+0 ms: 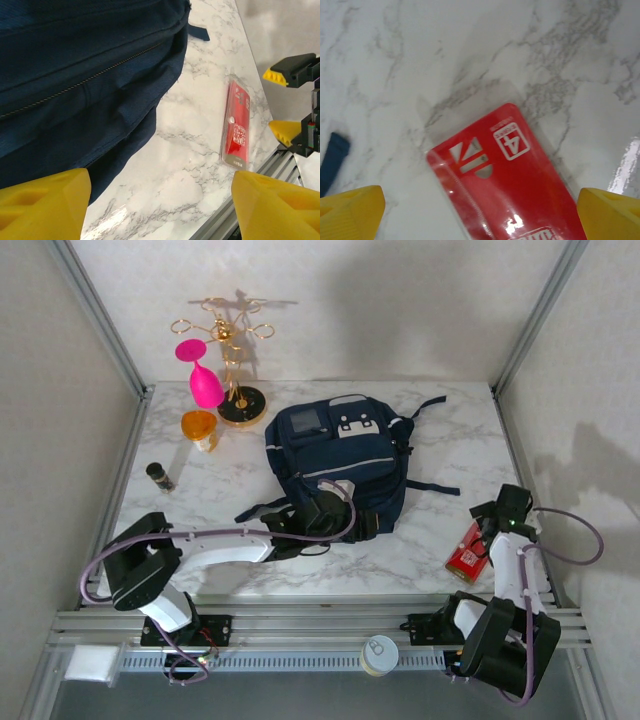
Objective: Pack the student bag
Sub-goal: Move the personal item to the bottom-center of the table.
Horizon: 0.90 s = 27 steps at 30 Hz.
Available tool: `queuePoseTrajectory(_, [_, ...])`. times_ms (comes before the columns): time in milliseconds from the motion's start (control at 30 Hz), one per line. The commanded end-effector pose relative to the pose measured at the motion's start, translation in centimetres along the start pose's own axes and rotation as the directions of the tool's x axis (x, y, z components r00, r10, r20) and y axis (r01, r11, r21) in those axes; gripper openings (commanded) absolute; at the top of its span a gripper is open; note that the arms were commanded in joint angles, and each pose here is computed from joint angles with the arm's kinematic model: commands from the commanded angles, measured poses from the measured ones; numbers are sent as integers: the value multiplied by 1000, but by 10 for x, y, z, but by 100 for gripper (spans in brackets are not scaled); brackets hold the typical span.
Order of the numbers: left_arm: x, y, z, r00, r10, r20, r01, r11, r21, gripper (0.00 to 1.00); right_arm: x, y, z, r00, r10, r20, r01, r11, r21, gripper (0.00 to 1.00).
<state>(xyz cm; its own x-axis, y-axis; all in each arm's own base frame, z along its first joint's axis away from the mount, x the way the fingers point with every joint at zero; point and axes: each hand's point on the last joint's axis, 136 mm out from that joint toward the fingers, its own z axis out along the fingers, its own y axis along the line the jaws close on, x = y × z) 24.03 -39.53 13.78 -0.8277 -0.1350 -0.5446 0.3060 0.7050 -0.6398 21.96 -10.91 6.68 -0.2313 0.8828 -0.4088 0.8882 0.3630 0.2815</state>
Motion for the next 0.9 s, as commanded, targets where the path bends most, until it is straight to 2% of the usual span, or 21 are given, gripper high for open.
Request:
queuePoseTrajectory(0, [-4, -17, 7, 1000, -9, 4, 9, 999, 48, 75, 4, -14, 10, 999, 32, 6, -33, 998, 50, 99])
queuePoseTrajectory(200, [-6, -9, 11, 999, -34, 36, 33, 999, 27, 78, 24, -17, 23, 998, 29, -59, -26, 999, 39, 99])
queuePoseTrajectory(433, [-1, -2, 19, 998, -56, 26, 56, 998, 10, 81, 51, -11, 30, 990, 30, -139, -29, 1000, 4, 99])
queuePoseTrajectory(633, [0, 6, 19, 997, -67, 38, 67, 998, -19, 83, 77, 28, 19, 979, 8, -202, -29, 994, -101, 99])
queuePoseTrajectory(867, [-4, 2, 23, 995, -86, 45, 86, 996, -8, 83, 105, 77, 2, 961, -143, -235, 96, 975, -201, 99])
